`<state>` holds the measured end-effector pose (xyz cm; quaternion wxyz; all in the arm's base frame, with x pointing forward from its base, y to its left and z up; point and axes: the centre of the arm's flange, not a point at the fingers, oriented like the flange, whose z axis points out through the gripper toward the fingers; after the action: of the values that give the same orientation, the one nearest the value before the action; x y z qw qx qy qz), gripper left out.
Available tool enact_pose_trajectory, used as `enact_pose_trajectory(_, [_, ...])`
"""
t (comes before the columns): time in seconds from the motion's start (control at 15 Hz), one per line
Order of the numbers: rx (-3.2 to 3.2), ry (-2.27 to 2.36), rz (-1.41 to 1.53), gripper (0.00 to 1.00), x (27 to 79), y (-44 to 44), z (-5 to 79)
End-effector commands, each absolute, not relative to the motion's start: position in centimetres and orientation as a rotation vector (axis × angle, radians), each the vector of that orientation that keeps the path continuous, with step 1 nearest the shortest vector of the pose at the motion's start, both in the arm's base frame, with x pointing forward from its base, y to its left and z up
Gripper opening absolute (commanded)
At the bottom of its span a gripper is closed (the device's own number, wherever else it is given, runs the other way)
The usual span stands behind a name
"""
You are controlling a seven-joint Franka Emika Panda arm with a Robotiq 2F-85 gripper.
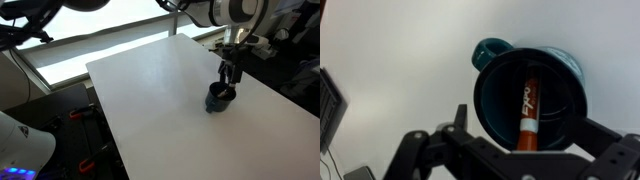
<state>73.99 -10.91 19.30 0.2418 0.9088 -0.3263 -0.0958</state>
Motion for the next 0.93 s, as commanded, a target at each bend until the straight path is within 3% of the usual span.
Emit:
enact_pose_trajectory(0.0, [2.416, -0.921, -0.449, 1.00, 76.0, -11.6, 19.8])
enact_pose_trajectory(0.2, [2.337, -0.951, -0.552, 1.00, 75.2, -11.5, 19.5])
enact_pose_trajectory(0.27, [2.337, -0.949, -0.571, 0.75, 74.9, -11.4, 19.4])
enact_pose_trajectory(0.4, [2.328, -0.951, -0.580, 0.66, 74.7, -11.2, 19.1])
enact_pose_trajectory(0.73, [2.345, -0.925, -0.549, 0.27, 74.4, -11.0, 18.7])
enact_pose_trajectory(0.8, [2.342, -0.913, -0.526, 0.68, 74.3, -11.0, 18.8])
enact_pose_trajectory(0.87, [2.343, -0.907, -0.517, 0.64, 74.2, -11.1, 18.8])
